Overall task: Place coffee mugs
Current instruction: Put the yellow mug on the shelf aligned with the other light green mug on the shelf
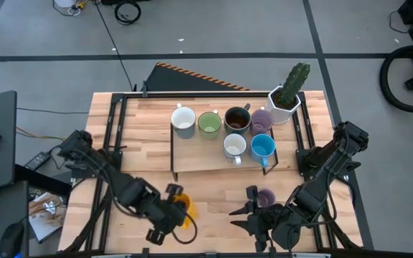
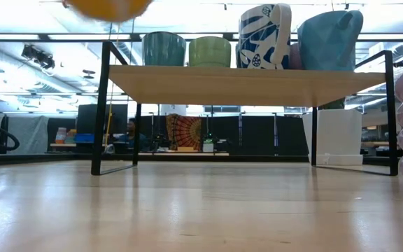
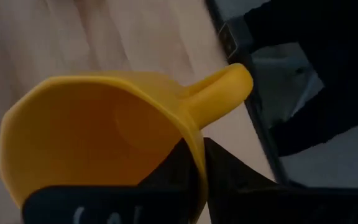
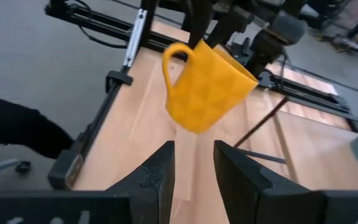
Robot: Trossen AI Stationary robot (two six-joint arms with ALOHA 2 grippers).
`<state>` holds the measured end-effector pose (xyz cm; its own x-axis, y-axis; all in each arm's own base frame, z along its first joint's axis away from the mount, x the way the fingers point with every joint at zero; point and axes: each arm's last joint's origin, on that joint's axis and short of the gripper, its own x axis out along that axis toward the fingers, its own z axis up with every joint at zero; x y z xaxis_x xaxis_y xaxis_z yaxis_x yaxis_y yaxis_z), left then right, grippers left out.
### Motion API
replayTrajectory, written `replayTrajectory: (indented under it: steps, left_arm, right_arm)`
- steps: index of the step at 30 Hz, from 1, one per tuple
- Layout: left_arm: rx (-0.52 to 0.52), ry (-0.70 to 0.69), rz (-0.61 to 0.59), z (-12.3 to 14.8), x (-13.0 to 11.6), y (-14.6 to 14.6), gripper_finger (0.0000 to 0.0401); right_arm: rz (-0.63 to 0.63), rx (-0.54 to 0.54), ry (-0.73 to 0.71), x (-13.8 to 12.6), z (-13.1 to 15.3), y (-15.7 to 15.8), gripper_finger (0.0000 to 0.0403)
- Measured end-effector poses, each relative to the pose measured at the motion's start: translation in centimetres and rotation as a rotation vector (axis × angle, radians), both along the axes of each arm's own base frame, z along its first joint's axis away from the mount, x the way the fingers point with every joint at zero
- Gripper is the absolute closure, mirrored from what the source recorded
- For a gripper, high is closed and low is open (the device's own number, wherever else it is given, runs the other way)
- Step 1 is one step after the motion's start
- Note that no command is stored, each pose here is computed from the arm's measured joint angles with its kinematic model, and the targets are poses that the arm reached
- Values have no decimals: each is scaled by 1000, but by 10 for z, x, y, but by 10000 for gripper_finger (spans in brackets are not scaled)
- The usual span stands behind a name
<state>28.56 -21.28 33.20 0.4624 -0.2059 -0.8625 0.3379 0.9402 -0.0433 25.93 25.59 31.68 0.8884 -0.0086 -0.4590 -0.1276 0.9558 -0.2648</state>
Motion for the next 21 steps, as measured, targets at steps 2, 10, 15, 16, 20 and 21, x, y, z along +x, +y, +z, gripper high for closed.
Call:
replayTrajectory:
  steps: [2,10,15,16,20,21]
  left_arm:
    - [41,-41,-74,9,7,10,373]
    - [263,-33,-187,22,28,68,373]
    - [351,-7,-162,19,45,112,372]
    - [373,-2,-158,18,48,119,372]
    - [434,1,-175,19,52,142,372]
    - [438,4,-183,18,53,145,372]
  right_arm:
    - [-22,-17,-12,1,0,-1,286]
    - [-79,-8,-55,9,3,-8,286]
    - [-100,11,-64,13,4,-11,286]
    - [-106,16,-65,14,4,-12,286]
    - [-123,13,-72,14,5,-13,286]
    - [-124,11,-72,14,5,-13,286]
